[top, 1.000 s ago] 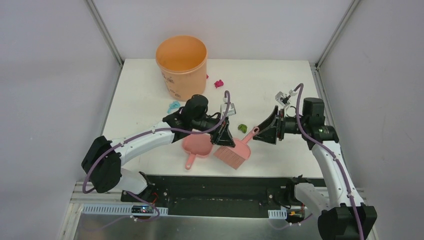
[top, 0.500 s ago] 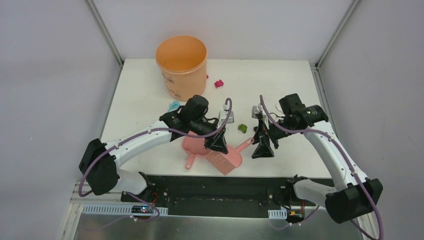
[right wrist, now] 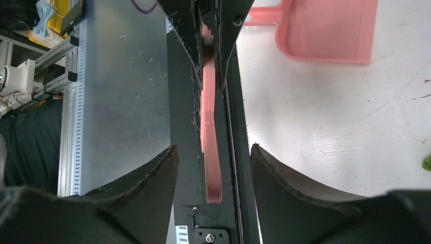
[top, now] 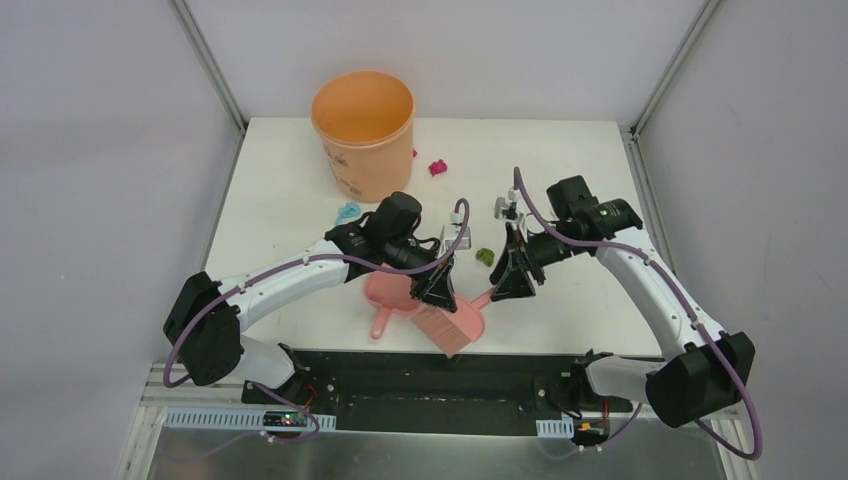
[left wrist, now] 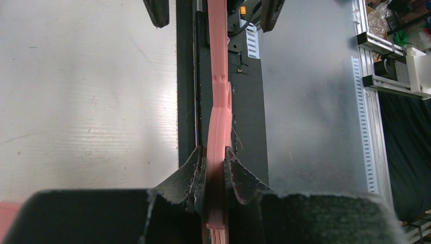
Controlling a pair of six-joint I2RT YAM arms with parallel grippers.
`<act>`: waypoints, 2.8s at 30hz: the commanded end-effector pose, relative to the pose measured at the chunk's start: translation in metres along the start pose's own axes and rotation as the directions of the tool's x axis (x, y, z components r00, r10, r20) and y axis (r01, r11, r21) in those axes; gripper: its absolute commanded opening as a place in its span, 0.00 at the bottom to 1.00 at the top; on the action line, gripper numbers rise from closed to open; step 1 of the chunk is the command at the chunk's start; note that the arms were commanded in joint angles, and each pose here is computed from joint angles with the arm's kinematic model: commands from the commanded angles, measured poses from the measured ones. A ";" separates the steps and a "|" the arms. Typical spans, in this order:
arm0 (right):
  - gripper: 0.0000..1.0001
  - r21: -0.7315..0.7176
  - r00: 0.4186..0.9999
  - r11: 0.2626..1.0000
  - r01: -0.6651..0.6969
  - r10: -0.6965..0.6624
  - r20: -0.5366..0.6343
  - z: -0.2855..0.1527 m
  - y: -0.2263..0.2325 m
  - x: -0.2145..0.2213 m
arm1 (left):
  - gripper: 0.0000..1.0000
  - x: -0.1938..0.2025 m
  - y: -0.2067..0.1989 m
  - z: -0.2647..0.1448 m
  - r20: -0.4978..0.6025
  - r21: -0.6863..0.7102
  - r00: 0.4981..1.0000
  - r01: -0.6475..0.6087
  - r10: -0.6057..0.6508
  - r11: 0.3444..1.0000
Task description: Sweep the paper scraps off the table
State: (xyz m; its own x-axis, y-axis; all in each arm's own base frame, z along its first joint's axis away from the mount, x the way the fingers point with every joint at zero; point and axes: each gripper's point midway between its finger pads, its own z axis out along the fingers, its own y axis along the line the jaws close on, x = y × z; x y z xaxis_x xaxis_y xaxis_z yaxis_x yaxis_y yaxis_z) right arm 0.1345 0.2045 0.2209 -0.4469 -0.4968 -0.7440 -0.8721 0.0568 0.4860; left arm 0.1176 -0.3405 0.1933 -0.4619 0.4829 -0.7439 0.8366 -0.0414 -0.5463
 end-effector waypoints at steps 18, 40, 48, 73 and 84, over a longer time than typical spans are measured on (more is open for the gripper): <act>0.42 -0.025 0.999 0.999 0.036 -0.036 0.013 0.007 0.004 0.001 | 0.00 -0.021 -0.008 -0.001 0.050 0.014 0.996 -0.076 0.075 0.997; 0.00 0.150 0.992 0.984 -0.091 0.077 0.100 -0.014 -0.036 0.000 | 0.64 -0.043 0.056 -0.070 0.169 -0.626 0.981 0.035 0.093 0.779; 0.00 0.368 0.934 0.896 -0.247 0.120 0.335 -0.058 -0.074 -0.008 | 0.73 0.035 0.046 -0.100 0.170 -0.867 0.971 0.229 -0.169 0.442; 0.00 0.388 0.896 0.872 -0.298 0.116 0.428 -0.070 -0.091 0.002 | 0.66 0.158 0.053 -0.085 0.126 -0.922 0.920 0.246 -0.370 0.298; 0.00 0.390 0.898 0.872 -0.295 0.113 0.425 -0.069 -0.089 0.004 | 0.54 0.171 0.074 -0.081 0.134 -0.926 0.946 0.225 -0.294 0.304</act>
State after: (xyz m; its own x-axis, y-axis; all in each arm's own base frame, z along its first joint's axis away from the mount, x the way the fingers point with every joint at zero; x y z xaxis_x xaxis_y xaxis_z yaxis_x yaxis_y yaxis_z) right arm 0.2236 0.1352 0.1954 -0.6426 -0.0691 -0.7631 -0.6556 0.5649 0.5010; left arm 0.1135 -0.1798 0.0505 -0.7643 0.3872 -0.5157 0.4212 0.9053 0.0555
